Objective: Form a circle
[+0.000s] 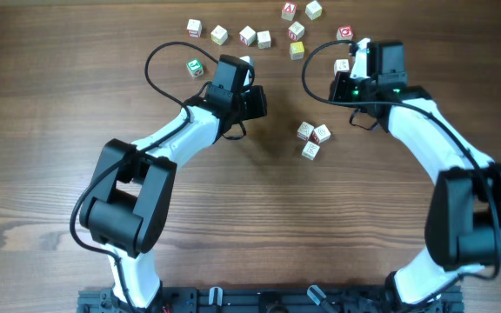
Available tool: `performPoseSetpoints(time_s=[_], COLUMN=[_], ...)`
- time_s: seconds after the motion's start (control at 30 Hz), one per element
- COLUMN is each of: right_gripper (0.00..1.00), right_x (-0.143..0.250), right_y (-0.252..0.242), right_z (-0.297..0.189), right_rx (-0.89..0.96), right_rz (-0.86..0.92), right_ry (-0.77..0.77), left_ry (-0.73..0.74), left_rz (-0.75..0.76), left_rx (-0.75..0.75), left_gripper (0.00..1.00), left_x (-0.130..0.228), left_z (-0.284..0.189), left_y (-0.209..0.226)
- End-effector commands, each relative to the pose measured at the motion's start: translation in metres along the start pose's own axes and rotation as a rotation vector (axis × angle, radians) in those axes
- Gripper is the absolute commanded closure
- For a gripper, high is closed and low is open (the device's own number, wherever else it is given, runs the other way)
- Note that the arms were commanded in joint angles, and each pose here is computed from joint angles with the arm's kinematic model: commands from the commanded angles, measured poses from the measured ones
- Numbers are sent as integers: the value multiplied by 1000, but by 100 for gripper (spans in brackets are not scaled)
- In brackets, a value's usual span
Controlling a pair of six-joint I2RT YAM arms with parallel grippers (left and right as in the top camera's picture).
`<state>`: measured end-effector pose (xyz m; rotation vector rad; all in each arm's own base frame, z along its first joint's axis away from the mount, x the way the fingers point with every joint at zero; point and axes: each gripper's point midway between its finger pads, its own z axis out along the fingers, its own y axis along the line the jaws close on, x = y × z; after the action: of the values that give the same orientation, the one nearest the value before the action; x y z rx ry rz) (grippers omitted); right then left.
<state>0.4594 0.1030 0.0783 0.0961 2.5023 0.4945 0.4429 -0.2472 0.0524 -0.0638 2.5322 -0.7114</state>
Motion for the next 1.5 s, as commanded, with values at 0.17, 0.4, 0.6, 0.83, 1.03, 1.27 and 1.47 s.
performPoseSetpoints(time_s=[0.17,0.4,0.6,0.83,1.03,1.27,1.47], right_gripper=[95,96,95,95,95,95,96], right_x=[33,48,63,80,82,88,90], right_y=[25,20,14,18,19,17,21], right_z=[39,40,37,33,33,31,30], right_rx=[-48,21,40,5,2,10,-14], right_rz=[-80,-87,-77,-86,-80,-73,-69], right_ry=[88,134,195,270,278,305,314], left_ry=[-36,-35,-34,-33,-30,-31,-30], left_rz=[-23,-76,-77,-77,-77,-77,-77], left_rx=[-77,-107,-108,-108,-110,-110,-110], left_gripper=[92,92,92,91,91,91,91], left_x=[-6,-12,-12,-12,-11,-11,-11], left_z=[2,-3,-3,-3,-3,-3,-3], left_y=[17,37,37,37,38,38,38])
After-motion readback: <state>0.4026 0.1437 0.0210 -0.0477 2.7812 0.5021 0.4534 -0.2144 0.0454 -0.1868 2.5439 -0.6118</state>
